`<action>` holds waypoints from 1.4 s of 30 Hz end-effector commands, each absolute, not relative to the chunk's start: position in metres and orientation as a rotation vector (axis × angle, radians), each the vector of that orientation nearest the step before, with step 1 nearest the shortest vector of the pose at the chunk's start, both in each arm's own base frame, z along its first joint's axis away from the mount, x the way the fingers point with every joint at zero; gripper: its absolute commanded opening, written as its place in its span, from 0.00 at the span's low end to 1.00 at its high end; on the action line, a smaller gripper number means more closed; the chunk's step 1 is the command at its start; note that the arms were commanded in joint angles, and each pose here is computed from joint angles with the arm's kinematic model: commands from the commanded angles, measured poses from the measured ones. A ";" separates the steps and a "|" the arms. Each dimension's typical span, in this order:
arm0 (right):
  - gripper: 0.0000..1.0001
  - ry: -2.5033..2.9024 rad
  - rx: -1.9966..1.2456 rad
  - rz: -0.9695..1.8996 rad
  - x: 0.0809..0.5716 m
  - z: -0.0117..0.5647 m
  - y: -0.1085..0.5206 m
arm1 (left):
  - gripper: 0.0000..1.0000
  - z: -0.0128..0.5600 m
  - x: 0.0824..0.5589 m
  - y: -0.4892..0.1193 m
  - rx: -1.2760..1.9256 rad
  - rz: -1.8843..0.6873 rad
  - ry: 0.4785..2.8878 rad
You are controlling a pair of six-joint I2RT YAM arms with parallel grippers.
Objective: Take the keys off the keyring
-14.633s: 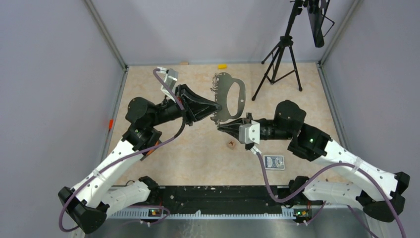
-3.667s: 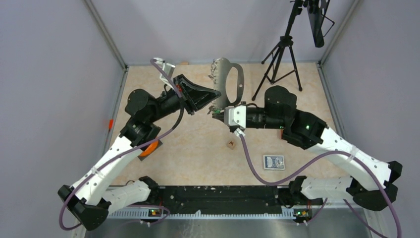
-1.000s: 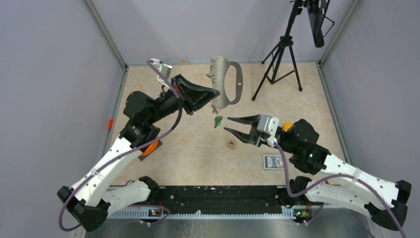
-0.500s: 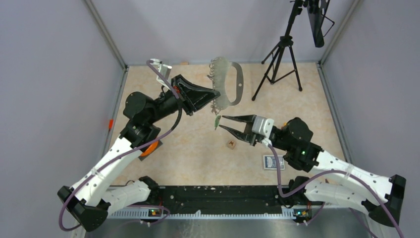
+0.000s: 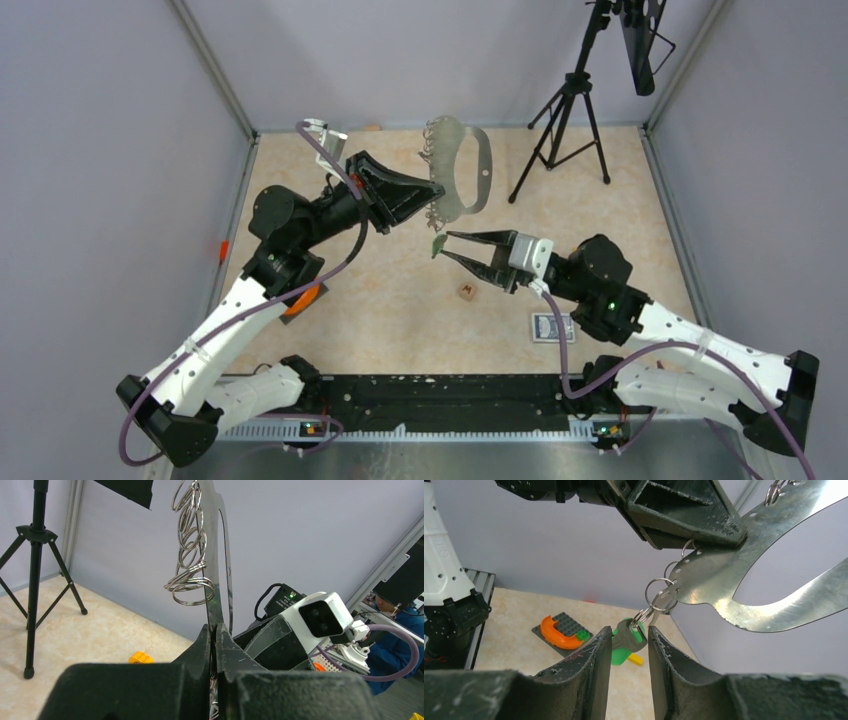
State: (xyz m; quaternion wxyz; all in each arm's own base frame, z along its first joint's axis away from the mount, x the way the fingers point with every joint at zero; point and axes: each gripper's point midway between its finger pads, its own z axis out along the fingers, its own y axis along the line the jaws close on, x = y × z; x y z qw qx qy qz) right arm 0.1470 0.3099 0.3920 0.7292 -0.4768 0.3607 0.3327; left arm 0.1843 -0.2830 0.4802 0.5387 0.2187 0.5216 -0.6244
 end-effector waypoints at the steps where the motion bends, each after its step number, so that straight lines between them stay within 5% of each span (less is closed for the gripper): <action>1: 0.32 0.695 -1.006 0.735 0.140 0.430 0.305 | 0.00 0.496 0.175 -0.279 0.539 -1.502 1.159; 42: 0.18 0.705 -1.039 0.730 0.144 0.424 0.314 | 0.00 0.494 0.172 -0.279 0.541 -1.510 1.155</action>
